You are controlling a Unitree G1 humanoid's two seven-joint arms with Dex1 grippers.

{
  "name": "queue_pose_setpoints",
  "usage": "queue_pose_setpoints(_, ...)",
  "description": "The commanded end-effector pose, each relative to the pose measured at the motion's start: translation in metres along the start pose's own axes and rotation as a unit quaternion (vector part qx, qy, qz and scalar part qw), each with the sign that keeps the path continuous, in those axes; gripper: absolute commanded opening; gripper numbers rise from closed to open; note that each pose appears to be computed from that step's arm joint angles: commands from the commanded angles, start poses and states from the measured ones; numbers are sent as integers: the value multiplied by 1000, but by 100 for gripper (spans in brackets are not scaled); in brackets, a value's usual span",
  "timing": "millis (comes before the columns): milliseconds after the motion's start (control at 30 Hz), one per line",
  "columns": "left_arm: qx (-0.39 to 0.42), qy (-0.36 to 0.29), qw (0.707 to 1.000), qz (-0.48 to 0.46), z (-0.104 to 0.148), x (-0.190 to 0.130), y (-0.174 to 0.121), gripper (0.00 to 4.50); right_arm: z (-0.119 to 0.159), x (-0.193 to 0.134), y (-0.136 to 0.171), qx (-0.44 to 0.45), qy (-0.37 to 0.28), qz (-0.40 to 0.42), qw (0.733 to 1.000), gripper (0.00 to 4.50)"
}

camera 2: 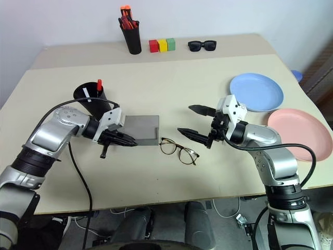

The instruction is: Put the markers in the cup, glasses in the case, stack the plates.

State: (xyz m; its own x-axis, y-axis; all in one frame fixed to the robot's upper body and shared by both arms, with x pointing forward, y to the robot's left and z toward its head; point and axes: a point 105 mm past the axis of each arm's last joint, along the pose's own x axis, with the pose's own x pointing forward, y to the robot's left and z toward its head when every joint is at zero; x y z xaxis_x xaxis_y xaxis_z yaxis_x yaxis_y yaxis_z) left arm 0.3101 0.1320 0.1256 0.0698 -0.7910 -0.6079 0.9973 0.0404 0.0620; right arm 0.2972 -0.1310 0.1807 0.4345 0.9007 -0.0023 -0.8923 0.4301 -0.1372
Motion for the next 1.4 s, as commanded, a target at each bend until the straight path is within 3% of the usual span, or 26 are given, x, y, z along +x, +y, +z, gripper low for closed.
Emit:
queue_pose_setpoints(33, 41, -9, 999, -11, 5, -5, -1, 3, 12, 0, 0, -19, -16, 3, 1000, 450)
queue_pose_setpoints(133, 43, -16, 999, -7, 6, -4, 1, 3, 13, 0, 0, -19, -15, 3, 1000, 450)
queue_pose_setpoints(233, 42, -28, 999, 3, 9, -2, 4, 92, 12, -1, 0, -19, -14, 3, 1000, 450)
queue_pose_setpoints(467, 35, -64, 997, 39, 22, -6, 10, 446, 13, 0, -1, -32, -4, 1, 999, 450)
queue_pose_setpoints(633, 12, -125, 990, 60, 41, -26, 6, 446, 18, 1, 2, -26, 15, 5, 1000, 450)
queue_pose_setpoints(900, -49, -234, 967, 85, 47, -68, -25, 446, 1, 18, 27, -36, 140, -16, 989, 450)
queue_pose_setpoints(1100, 9, -218, 965, 148, 29, -90, -45, 446, -22, 19, 18, -12, 246, -63, 967, 450)
queue_pose_setpoints(1400, 8, -206, 962, 179, 9, -97, -64, 446, -30, 19, 24, 44, 303, -63, 950, 450)
